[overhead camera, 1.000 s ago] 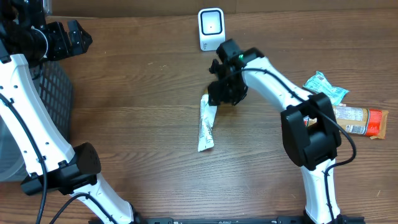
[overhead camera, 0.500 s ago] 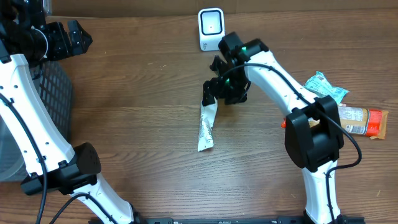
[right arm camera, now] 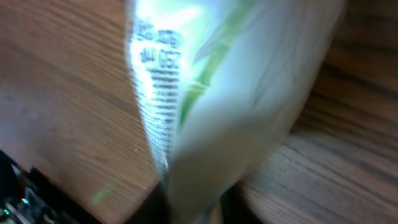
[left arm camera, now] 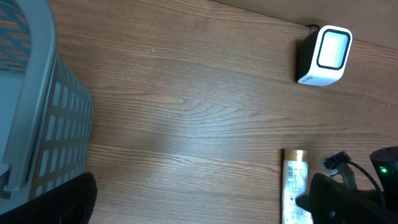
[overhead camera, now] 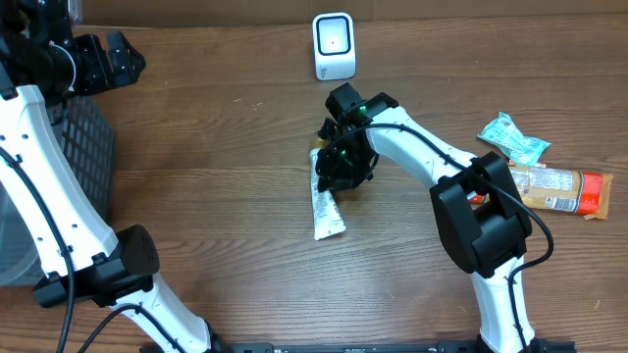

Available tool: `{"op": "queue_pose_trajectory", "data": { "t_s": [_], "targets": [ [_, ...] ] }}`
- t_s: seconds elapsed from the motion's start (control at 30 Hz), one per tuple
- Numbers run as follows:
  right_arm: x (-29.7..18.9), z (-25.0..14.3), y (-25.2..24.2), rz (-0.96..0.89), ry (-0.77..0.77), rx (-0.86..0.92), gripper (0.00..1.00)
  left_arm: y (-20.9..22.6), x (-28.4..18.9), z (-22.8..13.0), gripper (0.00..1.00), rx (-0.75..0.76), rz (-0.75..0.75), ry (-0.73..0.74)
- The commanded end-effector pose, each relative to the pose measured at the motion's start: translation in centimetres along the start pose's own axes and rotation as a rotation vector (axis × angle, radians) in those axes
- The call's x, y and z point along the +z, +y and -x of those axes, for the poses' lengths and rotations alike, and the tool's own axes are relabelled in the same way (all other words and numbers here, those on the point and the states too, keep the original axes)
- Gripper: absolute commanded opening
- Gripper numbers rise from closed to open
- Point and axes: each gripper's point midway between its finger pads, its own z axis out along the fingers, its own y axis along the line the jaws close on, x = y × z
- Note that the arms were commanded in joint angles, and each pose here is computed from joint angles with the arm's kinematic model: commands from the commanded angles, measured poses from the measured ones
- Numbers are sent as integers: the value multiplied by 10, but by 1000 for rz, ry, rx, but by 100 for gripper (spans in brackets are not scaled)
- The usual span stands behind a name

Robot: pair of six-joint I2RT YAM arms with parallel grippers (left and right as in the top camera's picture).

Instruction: Scan the item barcode

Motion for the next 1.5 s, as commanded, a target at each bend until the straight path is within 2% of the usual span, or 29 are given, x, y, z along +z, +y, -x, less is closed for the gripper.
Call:
{"op": "queue_pose_trajectory", "data": {
  "t_s": [0.0,0.2,0.23,0.27,0.33,0.4,0.47,0.7,0.73,0.8,0.83,1.0,1.27,1.3,1.33,1.4,1.47],
  "targets": [
    [-5,4,-2,-6,-24,-11,11,-4,1,0,100,24,-11,3],
    [-15,-8,10,44,22,-260,13,-4,1,0,100,24,-11,3],
    [-17,-10,9,37,31,-301,17,-4,1,0,100,24,-11,3],
    [-19,-12,6,15,41,-359,25,-4,1,0,100,24,-11,3],
    [-23,-13,-3,-44,55,-414,49,-4,1,0,100,24,-11,3],
    [-29,-9,-17,-138,51,-413,58,-4,1,0,99,24,-11,3],
    [-38,-5,-19,-168,43,-410,61,-4,1,0,100,24,-11,3],
    [-73,5,16,-100,-14,-423,60,-4,1,0,100,24,-11,3],
    [-72,4,18,-101,-13,-428,66,-4,1,0,100,24,-11,3],
    [-70,1,17,-101,3,-422,84,-4,1,0,100,24,-11,3],
    [-67,0,15,-102,13,-417,89,-4,1,0,100,24,-11,3],
    [-43,-10,-3,-87,76,-376,100,-4,1,0,100,24,-11,3],
    [-7,-36,-8,27,153,-334,100,-4,1,0,99,24,-11,3],
    [-4,-38,-8,43,160,-329,97,-4,1,0,100,24,-11,3],
    [-1,-40,-8,57,163,-322,91,-4,1,0,100,24,-11,3],
    [5,-41,-9,71,160,-296,73,-4,1,0,100,24,-11,3],
    [10,-40,-9,83,152,-267,52,-4,1,0,99,24,-11,3]
  ]
}}
